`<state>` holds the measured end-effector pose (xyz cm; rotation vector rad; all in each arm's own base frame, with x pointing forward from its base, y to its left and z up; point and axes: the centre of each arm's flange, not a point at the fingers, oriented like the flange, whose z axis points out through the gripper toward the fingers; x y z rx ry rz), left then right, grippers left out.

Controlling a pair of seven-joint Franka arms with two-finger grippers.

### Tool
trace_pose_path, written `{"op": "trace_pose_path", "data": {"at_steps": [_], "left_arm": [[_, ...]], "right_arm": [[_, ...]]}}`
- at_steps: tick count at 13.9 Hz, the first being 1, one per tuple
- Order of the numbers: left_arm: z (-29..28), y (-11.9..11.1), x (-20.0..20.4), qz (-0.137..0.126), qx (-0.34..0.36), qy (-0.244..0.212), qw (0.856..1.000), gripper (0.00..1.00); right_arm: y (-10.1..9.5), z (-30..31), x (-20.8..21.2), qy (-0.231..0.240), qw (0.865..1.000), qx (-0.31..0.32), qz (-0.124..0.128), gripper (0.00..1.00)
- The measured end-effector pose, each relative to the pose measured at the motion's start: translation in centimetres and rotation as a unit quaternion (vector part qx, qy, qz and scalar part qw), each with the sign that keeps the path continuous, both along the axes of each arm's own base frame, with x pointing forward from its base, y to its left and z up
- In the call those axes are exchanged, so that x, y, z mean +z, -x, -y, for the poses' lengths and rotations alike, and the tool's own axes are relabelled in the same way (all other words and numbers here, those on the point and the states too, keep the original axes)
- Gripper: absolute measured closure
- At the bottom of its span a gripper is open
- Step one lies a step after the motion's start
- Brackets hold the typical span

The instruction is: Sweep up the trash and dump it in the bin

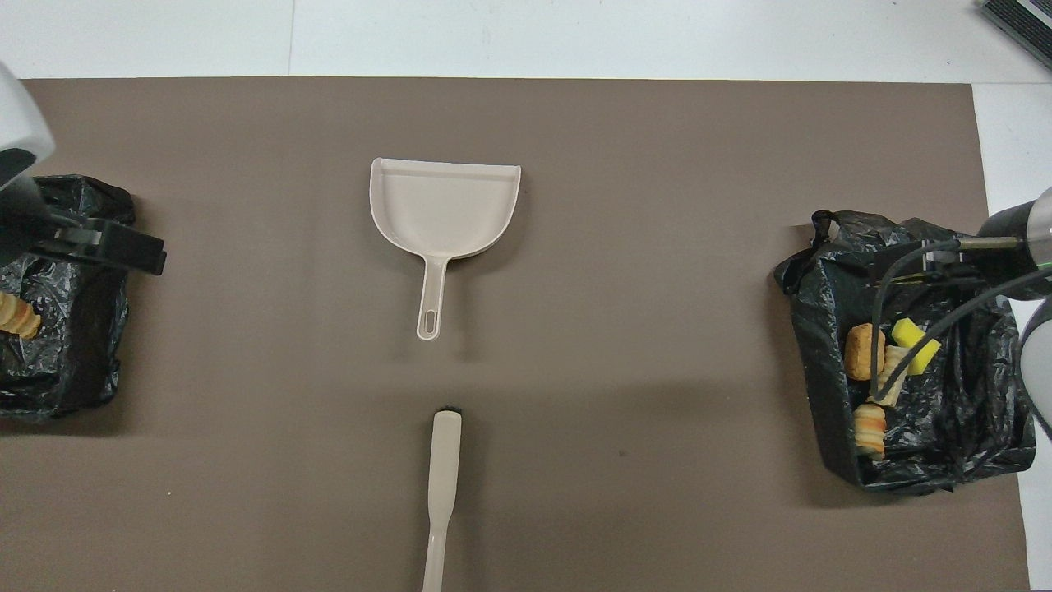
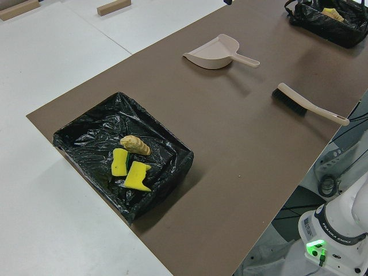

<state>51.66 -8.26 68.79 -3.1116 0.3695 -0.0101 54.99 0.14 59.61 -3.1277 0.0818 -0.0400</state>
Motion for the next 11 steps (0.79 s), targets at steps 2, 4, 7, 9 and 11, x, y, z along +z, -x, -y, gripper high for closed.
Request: {"op": "trace_pose_path", "data": {"at_steps": [2,4,7,9,11], "left_arm": [[0.0,0.1,-0.6,-0.005,0.000,-0.001,1.000,0.00],[-0.1,0.0,-0.7,-0.006,0.001,-0.001,1.000,0.00],[-1.2,-0.1,-0.7,-0.007,0.012,0.002,1.000,0.00],[-1.8,-0.1,-0.8,-0.012,0.018,0.007,1.000,0.00],[-2.6,-0.2,-1.1,-0.017,0.026,0.008,1.000,0.00]], "right_arm": [[0.0,0.0,0.0,0.000,1.000,0.000,0.000,0.00],[0.0,0.0,0.0,0.000,1.000,0.000,0.000,0.00],[0.0,0.0,0.0,0.000,1.000,0.000,0.000,0.00],[0.0,0.0,0.0,0.000,1.000,0.000,0.000,0.00],[0.0,0.0,0.0,0.000,1.000,0.000,0.000,0.00]]}}
